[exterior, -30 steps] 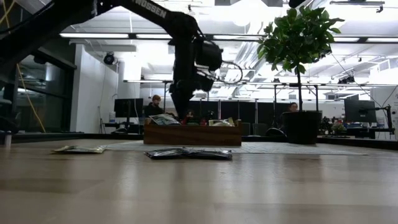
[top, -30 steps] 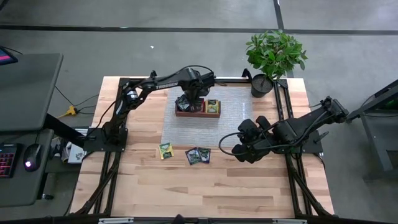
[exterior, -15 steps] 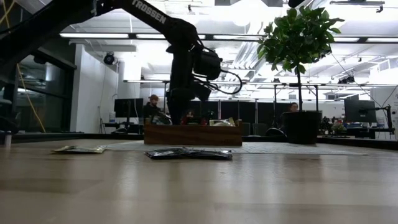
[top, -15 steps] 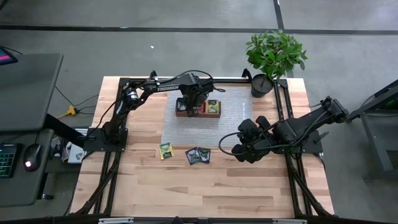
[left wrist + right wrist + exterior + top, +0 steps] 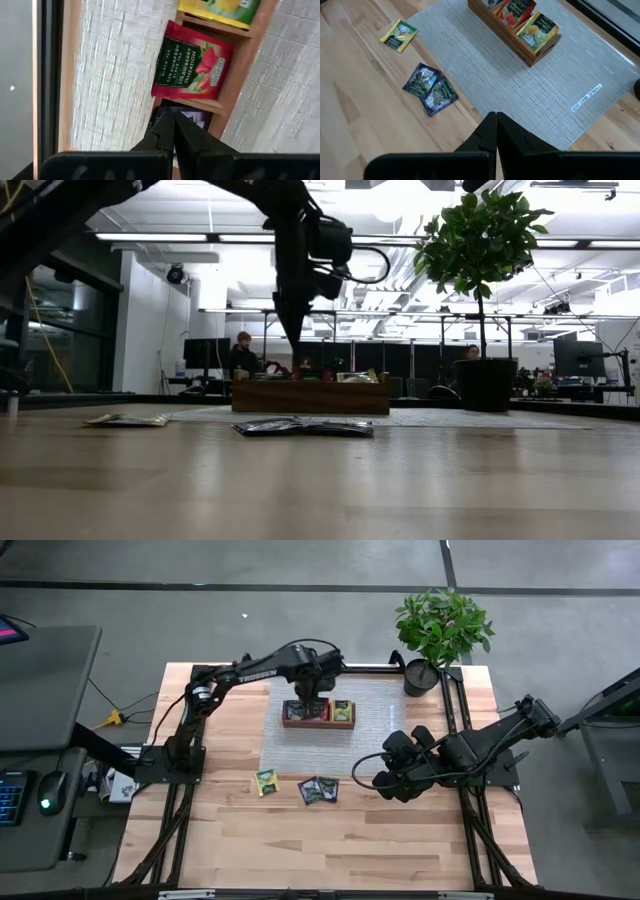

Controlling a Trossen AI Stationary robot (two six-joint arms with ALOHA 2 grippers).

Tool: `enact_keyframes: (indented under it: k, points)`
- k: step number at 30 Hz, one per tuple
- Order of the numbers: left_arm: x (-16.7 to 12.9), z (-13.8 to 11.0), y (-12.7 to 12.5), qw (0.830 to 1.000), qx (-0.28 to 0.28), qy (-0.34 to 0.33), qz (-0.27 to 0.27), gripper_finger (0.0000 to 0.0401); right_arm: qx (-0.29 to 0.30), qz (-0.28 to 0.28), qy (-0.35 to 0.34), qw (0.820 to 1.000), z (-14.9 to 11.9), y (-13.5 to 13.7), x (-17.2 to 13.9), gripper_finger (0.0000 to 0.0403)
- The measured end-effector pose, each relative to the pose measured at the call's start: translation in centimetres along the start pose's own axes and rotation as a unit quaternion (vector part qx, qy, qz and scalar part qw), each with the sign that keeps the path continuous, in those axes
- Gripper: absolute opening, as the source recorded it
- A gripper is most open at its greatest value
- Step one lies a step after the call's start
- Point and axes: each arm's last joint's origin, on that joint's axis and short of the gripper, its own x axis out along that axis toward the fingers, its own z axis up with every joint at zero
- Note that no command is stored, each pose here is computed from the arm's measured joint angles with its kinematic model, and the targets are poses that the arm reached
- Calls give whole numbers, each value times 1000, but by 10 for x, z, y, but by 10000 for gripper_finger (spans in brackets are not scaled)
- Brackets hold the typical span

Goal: Pick & Place Tea
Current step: Put the violet tea packet into the left side of the brown organizer

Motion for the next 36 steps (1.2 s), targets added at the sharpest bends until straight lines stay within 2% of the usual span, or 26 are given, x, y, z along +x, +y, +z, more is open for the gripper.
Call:
enact_keyframes:
  k: [3,7,12,15,18,20,22,24,27,31,34,36]
  points:
    - [-11,-3,-7,999,29,-5,-13,0,-5,-1,-1,1000,0,0,0,0]
    - [-31,-9,-29,997,82,-11,-6,0,-13,-1,-1,1000,0,0,0,0]
    - [-37,-23,-55,993,108,-34,-14,0,-24,10,24,999,-10,3,13,0]
    - [-32,-45,-70,993,104,-35,-44,0,-22,40,46,998,-26,10,35,0]
    - [-23,-60,-91,990,80,-84,-79,0,-9,83,42,996,-40,19,57,0]
    - [-14,-82,-105,990,64,-71,-104,0,8,116,26,993,-47,25,70,0]
    - [-6,-91,-120,984,41,-116,-125,0,27,146,11,989,-50,27,82,0]
    - [5,-109,-134,981,23,-116,-152,0,40,164,-2,986,-52,27,94,0]
    - [19,-121,-157,967,3,-159,-198,0,46,199,-22,979,-50,26,107,0]
    - [34,-134,-185,954,-3,-179,-240,0,-11,262,-62,963,-38,30,115,0]
    - [33,-136,-200,947,9,-198,-254,0,-76,287,-91,951,-32,36,122,0]
    - [35,-135,-206,945,15,-205,-253,0,-100,293,-91,947,-33,39,130,0]
